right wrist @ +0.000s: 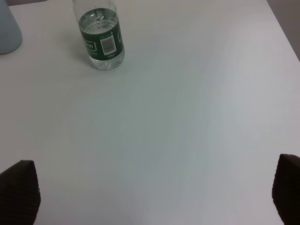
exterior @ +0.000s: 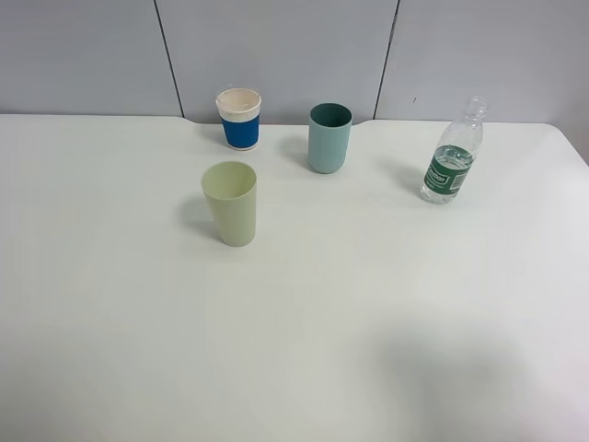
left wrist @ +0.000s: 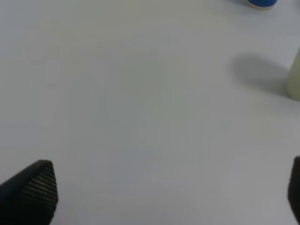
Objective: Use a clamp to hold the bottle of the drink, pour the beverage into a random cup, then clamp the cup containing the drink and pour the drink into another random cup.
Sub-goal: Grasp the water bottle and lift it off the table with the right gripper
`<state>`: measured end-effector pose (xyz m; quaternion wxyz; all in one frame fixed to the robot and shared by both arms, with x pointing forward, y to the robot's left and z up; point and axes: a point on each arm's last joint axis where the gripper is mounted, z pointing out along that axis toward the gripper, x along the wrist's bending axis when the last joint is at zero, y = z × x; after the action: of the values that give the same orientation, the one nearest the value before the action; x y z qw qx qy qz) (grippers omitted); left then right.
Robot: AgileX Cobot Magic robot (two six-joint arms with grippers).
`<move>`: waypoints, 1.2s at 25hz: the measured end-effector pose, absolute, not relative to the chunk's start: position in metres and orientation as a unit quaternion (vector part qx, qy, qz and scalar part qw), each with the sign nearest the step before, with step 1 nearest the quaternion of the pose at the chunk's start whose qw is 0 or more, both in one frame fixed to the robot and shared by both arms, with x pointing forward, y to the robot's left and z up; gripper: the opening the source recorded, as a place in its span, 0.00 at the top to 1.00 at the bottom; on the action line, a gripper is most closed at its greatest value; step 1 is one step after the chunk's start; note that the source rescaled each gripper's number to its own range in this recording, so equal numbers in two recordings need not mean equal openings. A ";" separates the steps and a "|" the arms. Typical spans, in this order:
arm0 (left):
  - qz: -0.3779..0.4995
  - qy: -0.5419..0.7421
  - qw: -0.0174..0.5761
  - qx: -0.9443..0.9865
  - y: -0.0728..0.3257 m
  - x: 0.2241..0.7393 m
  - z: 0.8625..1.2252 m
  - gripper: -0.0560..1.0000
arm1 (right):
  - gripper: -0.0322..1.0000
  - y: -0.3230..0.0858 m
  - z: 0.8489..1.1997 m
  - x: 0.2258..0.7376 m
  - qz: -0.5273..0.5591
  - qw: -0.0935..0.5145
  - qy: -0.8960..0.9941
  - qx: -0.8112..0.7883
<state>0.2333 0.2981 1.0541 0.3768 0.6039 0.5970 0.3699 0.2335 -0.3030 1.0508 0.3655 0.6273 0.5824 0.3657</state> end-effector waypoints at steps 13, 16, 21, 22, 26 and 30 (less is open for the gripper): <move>0.370 0.597 0.377 0.604 0.298 0.233 1.054 0.00 | 0.01 -0.304 1.055 0.235 0.369 0.376 0.575 0.626; 0.370 0.597 0.377 0.604 0.298 0.233 1.054 0.00 | 0.01 -0.304 1.070 0.248 0.376 0.387 0.572 0.618; 0.370 0.597 0.377 0.604 0.298 0.233 1.054 0.00 | 0.01 -0.303 1.082 0.294 0.363 0.376 0.584 0.621; 0.370 0.597 0.377 0.604 0.298 0.233 1.054 0.00 | 0.01 -0.302 1.083 0.304 0.363 0.375 0.586 0.620; 0.370 0.597 0.377 0.604 0.298 0.233 1.054 0.00 | 0.04 -0.299 1.080 0.348 0.361 0.361 0.598 0.618; 0.370 0.597 0.377 0.604 0.298 0.233 1.054 0.00 | 0.10 -0.291 1.067 0.388 0.356 0.338 0.622 0.610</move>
<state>0.2333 0.2981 1.0541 0.3768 0.6039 0.5970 0.3699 0.3876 -0.2909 1.0666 0.3384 0.6099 0.6220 0.3559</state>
